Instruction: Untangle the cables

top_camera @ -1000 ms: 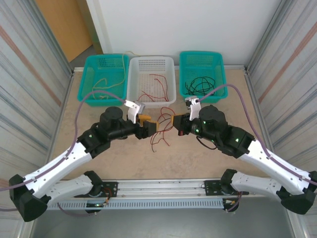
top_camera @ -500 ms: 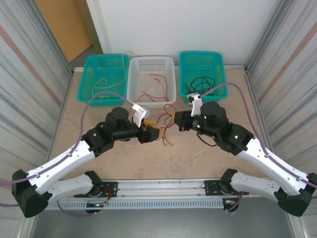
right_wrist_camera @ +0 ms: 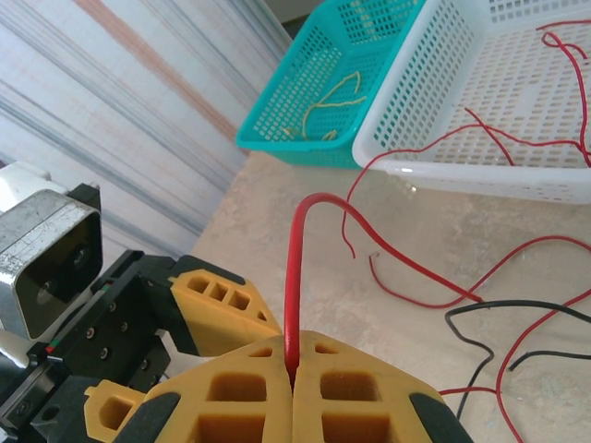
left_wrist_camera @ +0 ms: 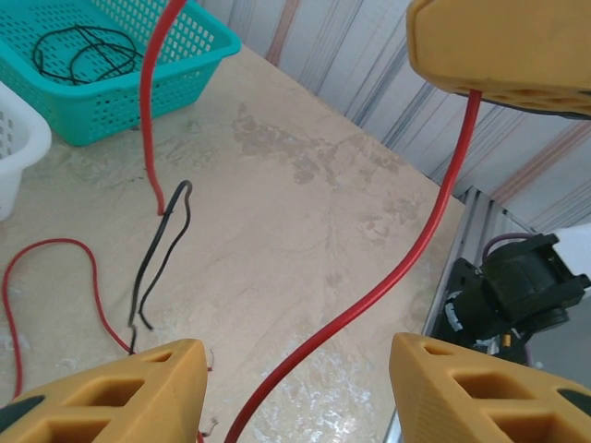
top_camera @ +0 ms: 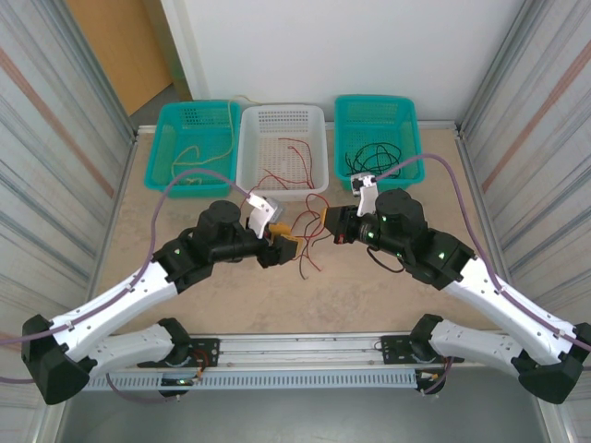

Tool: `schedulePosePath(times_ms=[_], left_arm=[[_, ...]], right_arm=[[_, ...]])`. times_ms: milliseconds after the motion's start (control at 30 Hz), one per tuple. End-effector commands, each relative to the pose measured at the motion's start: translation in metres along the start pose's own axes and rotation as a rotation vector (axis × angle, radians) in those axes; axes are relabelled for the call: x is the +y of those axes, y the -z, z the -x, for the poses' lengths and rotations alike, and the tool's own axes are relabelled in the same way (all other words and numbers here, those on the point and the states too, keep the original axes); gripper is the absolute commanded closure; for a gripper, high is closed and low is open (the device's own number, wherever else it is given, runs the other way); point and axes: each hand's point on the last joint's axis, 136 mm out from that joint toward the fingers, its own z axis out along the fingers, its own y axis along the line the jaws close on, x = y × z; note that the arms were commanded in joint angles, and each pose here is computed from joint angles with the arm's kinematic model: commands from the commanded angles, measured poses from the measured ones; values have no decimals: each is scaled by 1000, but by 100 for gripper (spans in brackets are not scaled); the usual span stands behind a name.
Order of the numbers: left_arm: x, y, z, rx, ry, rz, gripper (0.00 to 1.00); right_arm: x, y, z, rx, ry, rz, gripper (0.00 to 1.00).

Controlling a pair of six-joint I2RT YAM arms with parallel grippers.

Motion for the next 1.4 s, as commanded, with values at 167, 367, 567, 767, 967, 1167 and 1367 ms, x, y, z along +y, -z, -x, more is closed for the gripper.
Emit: schedulePosePath(times_ms=[167,367,567,767,967,1167,1367], left_arm=[[-16,22,25,-68,-111,-23,38],[-45,26,27,-70,-143,-180,34],[-26,9,17,-3,-159,-100,40],[-10,-14,6,40,-125,-62,53],[-16,-16,19,16,-120,-84,86],[-13,-9,28,-31,-106,-48,100],[-36,11,52,-101,-110,-129,100]], right_arm=[[7,5,13,-53,-35,34,100],[8,9,11,-55,-51,47,100],[7,14,9,-68,-60,59,100],[9,15,10,-61,-50,62,100],[8,14,9,-60,-49,57,100],[6,14,10,-64,-47,48,100],[-4,11,10,-61,-67,6,79]])
